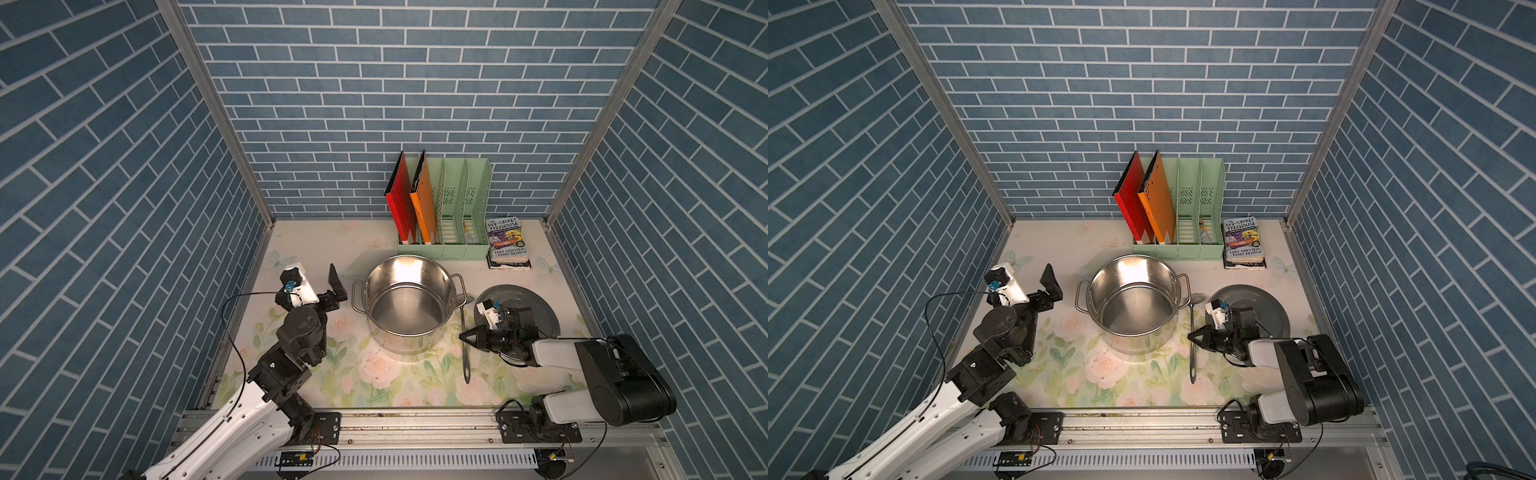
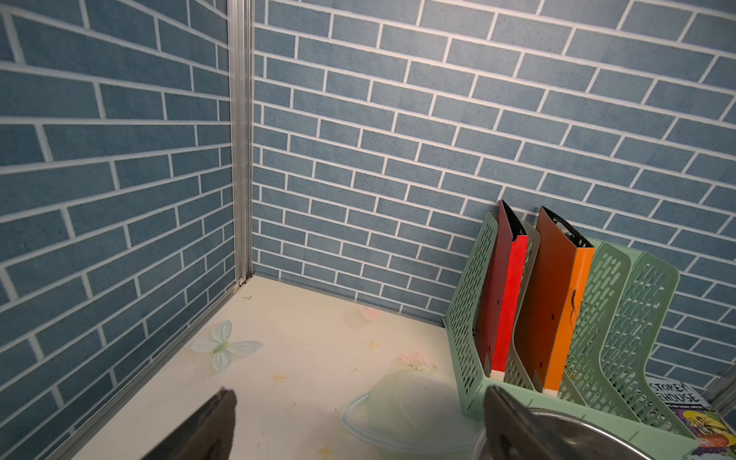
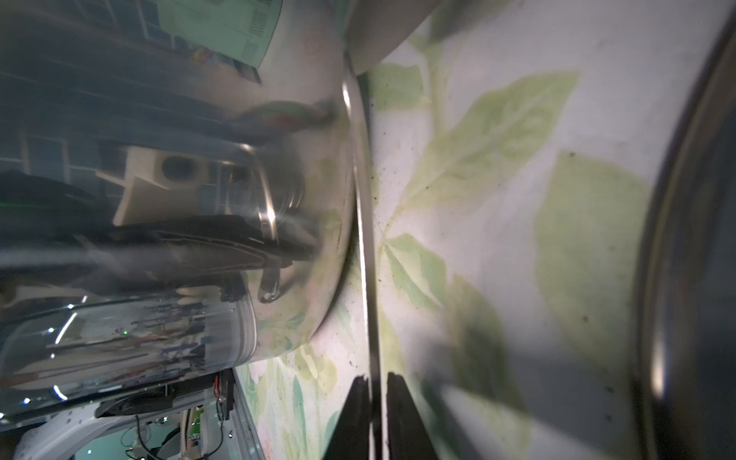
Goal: Stir the soup with a spoon
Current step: Place the spoon at the center of the board, then reset both arms
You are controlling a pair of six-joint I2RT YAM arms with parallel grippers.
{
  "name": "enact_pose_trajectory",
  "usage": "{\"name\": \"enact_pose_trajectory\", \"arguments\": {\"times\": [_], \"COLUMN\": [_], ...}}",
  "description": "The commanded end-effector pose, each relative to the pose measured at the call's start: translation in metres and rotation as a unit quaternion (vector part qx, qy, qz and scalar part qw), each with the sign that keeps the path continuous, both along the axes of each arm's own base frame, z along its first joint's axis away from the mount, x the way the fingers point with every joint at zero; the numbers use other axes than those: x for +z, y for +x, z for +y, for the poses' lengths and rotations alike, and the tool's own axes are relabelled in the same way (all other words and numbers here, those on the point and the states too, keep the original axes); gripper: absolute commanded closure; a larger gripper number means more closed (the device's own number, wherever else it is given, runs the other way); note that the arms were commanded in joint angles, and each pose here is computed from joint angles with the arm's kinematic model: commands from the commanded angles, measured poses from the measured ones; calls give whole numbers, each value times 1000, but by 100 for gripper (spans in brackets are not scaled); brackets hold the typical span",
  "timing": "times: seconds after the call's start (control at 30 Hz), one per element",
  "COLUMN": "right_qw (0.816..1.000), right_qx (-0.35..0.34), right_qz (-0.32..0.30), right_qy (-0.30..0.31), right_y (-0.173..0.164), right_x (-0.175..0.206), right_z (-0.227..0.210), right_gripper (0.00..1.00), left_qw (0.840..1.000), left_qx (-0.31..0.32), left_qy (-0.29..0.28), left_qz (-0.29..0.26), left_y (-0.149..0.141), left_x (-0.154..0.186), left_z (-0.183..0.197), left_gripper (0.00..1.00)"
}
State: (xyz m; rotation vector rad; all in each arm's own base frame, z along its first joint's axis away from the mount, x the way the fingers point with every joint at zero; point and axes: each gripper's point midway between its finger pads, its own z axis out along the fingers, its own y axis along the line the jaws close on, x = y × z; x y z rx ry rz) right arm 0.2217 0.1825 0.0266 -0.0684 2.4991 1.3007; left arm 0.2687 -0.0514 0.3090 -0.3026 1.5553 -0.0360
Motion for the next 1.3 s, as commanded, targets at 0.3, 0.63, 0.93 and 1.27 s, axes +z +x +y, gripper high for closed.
{"name": "enact_pose_trajectory", "arguments": {"times": [0.3,0.63,0.93,1.27], "right_qw": [990,923,756,735], "right_qx": [-52,-157,-304,-293], "right_qz": [-66,-262,-478,-523], "right_qy": [-111,-236,-328,-318], "right_y": [19,63,124,141], "right_x": [21,146,234,163], "right_z": [-30,-83,-168,-168], "right_gripper": [32,1,1,0], "left_qw": [991,984,992,994], "left_qx": [133,156,81,48], "left_qy": [22,82,97,96], "left_qz": [12,9,-15,-29], "left_y": [17,36,51,54], "left_x": [-41,-87,-124,-151], "left_z": [42,77,78,80], "left_gripper": [0,0,0,0]}}
